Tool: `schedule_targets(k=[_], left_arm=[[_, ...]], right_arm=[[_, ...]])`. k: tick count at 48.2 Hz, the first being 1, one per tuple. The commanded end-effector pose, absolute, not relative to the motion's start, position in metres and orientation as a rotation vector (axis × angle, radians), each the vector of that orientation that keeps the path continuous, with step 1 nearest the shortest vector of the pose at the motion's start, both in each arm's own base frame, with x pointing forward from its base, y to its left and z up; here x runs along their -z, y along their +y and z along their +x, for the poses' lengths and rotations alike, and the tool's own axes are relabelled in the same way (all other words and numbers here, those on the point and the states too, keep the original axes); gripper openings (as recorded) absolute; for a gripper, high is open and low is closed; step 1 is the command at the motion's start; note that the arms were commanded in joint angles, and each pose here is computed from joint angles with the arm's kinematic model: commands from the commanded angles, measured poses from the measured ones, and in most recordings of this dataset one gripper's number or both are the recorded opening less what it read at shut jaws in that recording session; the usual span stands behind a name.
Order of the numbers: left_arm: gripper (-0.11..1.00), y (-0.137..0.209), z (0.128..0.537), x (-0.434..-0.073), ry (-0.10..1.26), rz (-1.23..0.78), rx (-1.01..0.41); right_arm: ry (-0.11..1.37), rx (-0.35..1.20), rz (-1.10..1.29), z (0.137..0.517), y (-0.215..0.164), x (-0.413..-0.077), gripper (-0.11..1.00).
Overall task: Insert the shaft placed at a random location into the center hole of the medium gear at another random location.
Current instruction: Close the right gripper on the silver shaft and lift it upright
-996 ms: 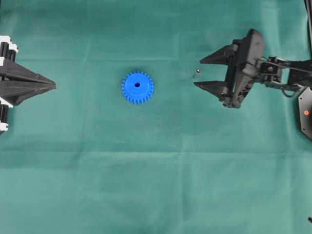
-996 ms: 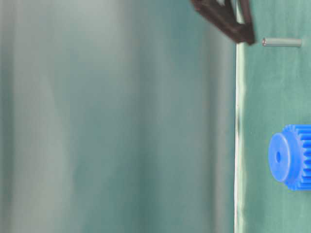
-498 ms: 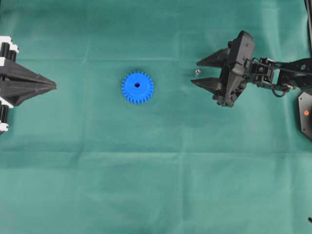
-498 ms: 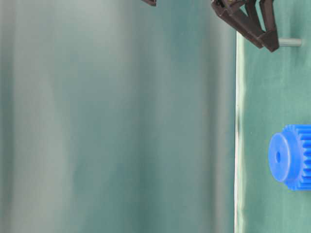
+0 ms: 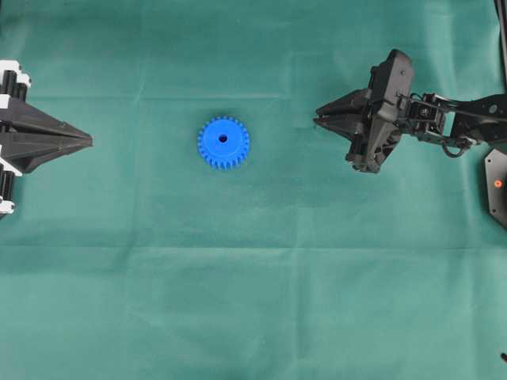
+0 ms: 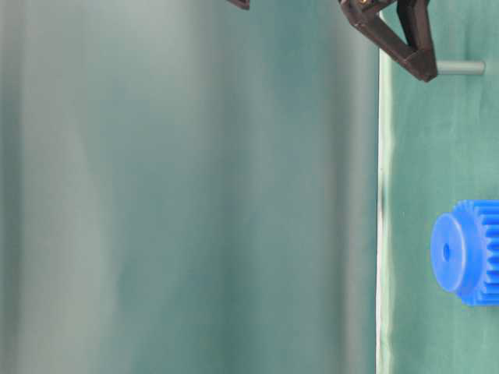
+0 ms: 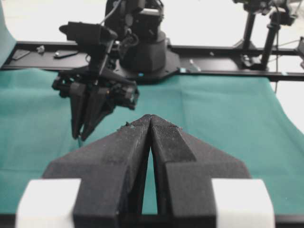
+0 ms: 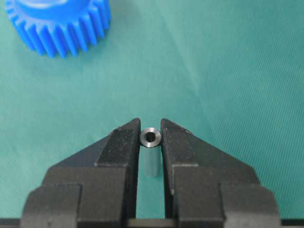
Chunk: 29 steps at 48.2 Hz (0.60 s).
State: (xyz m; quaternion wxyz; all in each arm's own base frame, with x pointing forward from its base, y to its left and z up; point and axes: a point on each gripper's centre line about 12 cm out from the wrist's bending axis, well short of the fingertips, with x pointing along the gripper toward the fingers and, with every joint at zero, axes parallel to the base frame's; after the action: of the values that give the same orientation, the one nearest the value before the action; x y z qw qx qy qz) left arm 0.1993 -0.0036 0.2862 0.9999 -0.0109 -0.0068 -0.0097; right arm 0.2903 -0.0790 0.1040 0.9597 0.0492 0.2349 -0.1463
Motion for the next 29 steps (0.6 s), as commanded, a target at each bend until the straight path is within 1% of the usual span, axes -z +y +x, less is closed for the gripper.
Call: schedule_targets(k=[1,7,12,29], left_arm=[[0.0,-0.004,0.202,-0.294,-0.032,-0.022,0.022],[0.0,-0.004,0.202,-0.294,-0.032,-0.022,0.022],[0.0,-0.004,0.202,-0.294,-0.032,-0.022,0.022],[0.0,-0.004,0.202,-0.294,-0.032,-0.022,0.022]], right_arm=[[0.408,0.299,0.091,0.296,-0.081,-0.129,0.14],[0.401,0.293,0.095,0.296,-0.081,-0.151,0.14],[0.417,0.288,0.099,0.296,-0.08,-0.162,0.14],[0.431,0.286,0.102,0.297,-0.08,-0.164,0.14]])
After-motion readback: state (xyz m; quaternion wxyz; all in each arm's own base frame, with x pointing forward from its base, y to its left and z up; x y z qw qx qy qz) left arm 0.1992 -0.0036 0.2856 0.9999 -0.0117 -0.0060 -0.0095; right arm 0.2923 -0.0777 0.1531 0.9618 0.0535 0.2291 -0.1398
